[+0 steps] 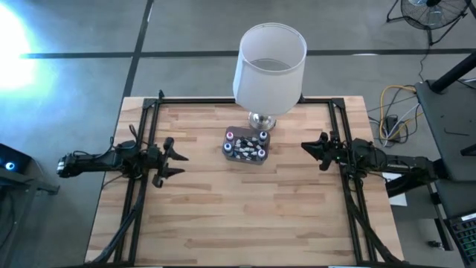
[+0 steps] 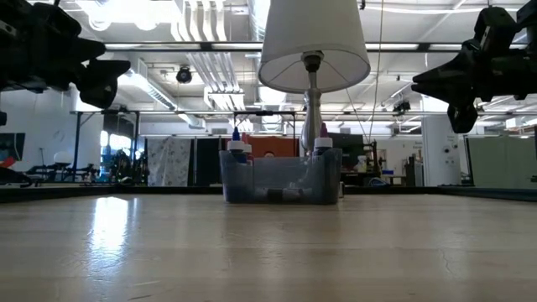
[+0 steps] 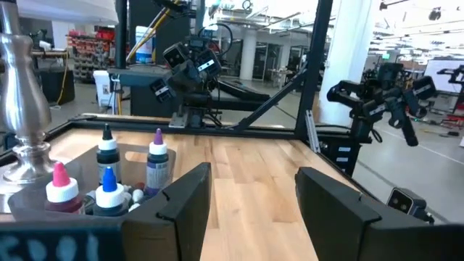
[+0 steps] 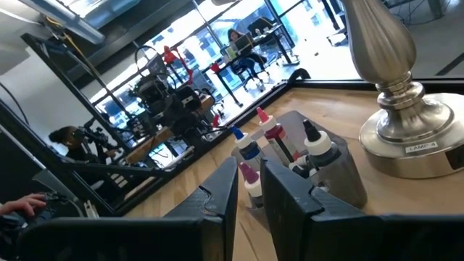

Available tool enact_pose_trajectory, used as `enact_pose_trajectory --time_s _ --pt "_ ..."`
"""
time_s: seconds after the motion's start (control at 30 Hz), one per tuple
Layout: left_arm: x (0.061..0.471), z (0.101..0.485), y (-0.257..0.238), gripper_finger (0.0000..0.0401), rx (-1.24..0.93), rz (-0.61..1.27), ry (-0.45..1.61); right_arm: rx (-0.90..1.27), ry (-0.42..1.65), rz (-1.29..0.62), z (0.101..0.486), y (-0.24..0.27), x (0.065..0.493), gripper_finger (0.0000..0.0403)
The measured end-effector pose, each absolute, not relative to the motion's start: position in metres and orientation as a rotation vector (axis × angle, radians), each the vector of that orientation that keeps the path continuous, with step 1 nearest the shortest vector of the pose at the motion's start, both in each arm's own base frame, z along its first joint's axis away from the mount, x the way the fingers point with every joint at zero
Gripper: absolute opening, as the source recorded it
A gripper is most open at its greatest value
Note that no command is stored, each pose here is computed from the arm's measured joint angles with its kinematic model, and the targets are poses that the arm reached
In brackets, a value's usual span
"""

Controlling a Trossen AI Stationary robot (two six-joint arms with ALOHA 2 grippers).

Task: Pick & Place food coloring
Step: Return to Home Position

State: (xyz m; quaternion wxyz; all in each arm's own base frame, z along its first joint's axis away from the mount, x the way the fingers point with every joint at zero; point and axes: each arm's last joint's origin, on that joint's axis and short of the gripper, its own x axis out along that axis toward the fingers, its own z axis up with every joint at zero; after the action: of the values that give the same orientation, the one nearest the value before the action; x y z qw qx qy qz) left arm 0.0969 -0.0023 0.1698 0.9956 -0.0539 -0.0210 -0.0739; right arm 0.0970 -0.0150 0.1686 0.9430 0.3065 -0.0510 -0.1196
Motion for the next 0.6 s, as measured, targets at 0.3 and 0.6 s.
enact_pose_trajectory --time_s 0.3,0.6 --pt "0.0971 0.17 -0.0023 0.0179 -0.111 -0.148 -0.04 0.625 -0.104 -0.244 0.1686 -0.015 0.097 0.0057" --pt "0.0978 0.1697 -0.0023 0.0179 -0.112 -0.148 -0.03 0.625 -0.104 -0.244 0.1686 -0.015 0.097 0.0057"
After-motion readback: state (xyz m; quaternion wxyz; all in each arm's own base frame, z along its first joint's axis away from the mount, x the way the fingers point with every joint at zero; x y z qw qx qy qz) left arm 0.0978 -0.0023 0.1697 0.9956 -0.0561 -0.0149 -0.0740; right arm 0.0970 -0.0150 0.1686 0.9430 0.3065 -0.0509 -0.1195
